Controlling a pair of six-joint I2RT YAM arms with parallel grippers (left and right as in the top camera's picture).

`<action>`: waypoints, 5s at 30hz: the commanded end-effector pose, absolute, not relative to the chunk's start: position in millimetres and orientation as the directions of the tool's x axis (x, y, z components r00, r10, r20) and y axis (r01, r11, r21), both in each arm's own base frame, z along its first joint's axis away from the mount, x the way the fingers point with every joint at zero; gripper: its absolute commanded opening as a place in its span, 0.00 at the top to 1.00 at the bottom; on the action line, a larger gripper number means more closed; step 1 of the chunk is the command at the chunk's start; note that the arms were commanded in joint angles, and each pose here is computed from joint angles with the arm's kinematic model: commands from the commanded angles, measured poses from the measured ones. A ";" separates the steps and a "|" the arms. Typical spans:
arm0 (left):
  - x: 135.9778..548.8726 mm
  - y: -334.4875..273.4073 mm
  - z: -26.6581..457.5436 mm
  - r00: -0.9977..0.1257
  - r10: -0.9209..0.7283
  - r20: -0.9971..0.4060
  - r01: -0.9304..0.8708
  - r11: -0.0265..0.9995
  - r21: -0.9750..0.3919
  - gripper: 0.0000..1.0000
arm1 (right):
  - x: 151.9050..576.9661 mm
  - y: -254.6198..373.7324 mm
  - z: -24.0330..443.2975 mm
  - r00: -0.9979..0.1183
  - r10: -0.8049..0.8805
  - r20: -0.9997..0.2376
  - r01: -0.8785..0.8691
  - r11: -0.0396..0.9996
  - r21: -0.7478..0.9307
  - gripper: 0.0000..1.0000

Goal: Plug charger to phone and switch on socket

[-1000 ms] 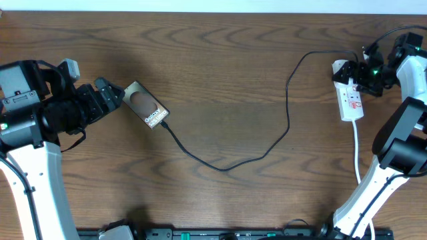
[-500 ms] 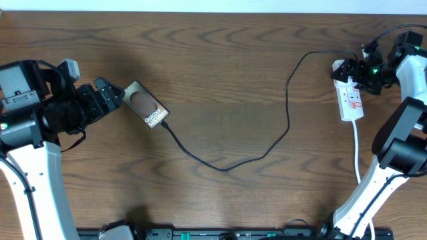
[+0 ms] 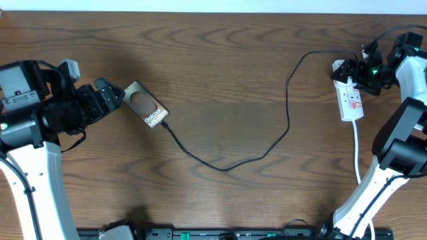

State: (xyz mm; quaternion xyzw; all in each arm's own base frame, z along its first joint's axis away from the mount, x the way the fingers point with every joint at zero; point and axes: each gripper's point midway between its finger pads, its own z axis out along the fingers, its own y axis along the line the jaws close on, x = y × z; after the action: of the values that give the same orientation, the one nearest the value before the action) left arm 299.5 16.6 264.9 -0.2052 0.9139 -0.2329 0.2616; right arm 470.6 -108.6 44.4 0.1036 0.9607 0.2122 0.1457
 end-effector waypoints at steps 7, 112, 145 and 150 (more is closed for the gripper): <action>299.9 18.4 265.6 -0.784 -0.477 -0.397 -0.240 0.822 -0.516 0.08 | 458.6 -51.6 13.6 -0.963 0.249 -0.103 0.159 0.832 0.531 0.01; 210.4 -12.0 331.6 0.346 -0.230 -0.910 0.159 0.970 -0.184 0.08 | 346.7 -100.3 377.9 -0.713 0.360 -0.602 0.345 0.927 0.146 0.01; 246.3 -5.0 174.1 -0.013 -0.219 -0.976 0.052 0.974 -0.219 0.08 | 346.7 -100.3 377.9 -0.713 0.360 -0.602 0.345 0.927 0.146 0.01; 244.8 -5.1 146.9 -0.121 -0.225 -0.967 0.027 0.973 -0.229 0.08 | 346.7 -100.3 377.9 -0.713 0.360 -0.602 0.345 0.927 0.146 0.01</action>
State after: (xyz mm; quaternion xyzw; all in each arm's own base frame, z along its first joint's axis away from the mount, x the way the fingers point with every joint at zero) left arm 246.1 -4.9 156.4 -0.0728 0.7299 -0.1018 0.6721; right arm 346.3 -103.9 375.5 0.1916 0.9263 0.0107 0.3243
